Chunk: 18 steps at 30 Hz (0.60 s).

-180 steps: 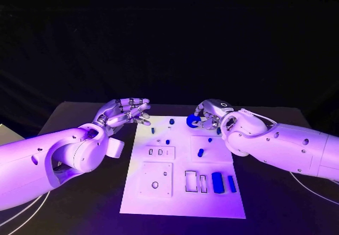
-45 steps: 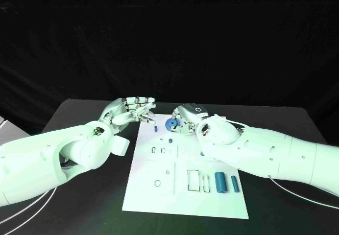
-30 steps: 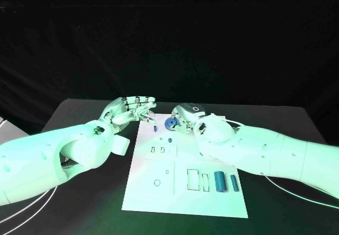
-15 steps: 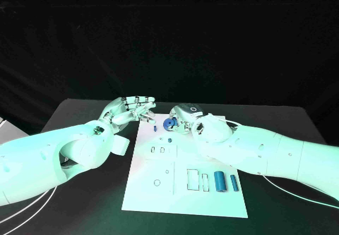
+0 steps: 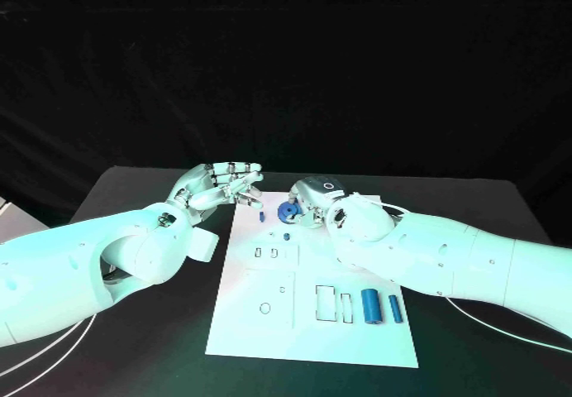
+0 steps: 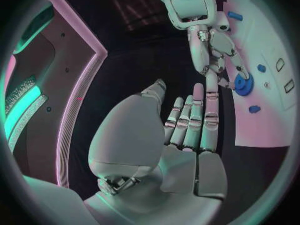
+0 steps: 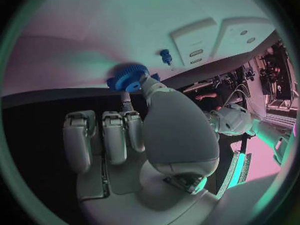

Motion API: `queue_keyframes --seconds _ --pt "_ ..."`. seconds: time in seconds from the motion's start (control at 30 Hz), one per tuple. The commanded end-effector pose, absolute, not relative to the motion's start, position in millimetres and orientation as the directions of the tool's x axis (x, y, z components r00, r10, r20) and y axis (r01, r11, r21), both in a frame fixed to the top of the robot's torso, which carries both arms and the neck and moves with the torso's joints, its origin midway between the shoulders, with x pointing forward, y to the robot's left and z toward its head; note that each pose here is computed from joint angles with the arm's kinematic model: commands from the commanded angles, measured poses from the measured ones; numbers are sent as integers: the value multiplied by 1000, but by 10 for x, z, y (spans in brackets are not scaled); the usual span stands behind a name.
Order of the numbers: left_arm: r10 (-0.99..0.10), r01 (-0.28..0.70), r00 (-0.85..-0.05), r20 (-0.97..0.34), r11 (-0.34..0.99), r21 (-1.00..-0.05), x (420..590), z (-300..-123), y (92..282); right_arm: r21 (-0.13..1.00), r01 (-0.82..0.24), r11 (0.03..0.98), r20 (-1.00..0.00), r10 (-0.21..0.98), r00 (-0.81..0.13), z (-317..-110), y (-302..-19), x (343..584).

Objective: Assemble the parts on the task board

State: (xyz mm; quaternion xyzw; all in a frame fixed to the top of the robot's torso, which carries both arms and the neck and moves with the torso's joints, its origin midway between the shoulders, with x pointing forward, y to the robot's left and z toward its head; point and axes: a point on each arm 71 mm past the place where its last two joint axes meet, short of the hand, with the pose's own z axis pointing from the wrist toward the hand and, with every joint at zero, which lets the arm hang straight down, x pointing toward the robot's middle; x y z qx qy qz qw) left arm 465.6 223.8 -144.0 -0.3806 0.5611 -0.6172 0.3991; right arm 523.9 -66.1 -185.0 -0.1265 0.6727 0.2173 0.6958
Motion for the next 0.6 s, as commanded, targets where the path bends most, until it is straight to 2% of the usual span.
queue_keyframes --seconds 0.03,0.33,0.6 --pt "-913 68 -408 30 -63 -996 4651 -1429 2220 103 -476 874 -993 116 -1 -1862 -655 5231" --pt "-913 68 -407 29 -62 -996 4652 -1430 2224 121 -480 869 -990 140 4 -1851 -644 5231" --pt "-914 70 -404 29 -62 -996 4652 -1428 2227 150 -477 866 -988 145 -48 -1883 -649 5233"
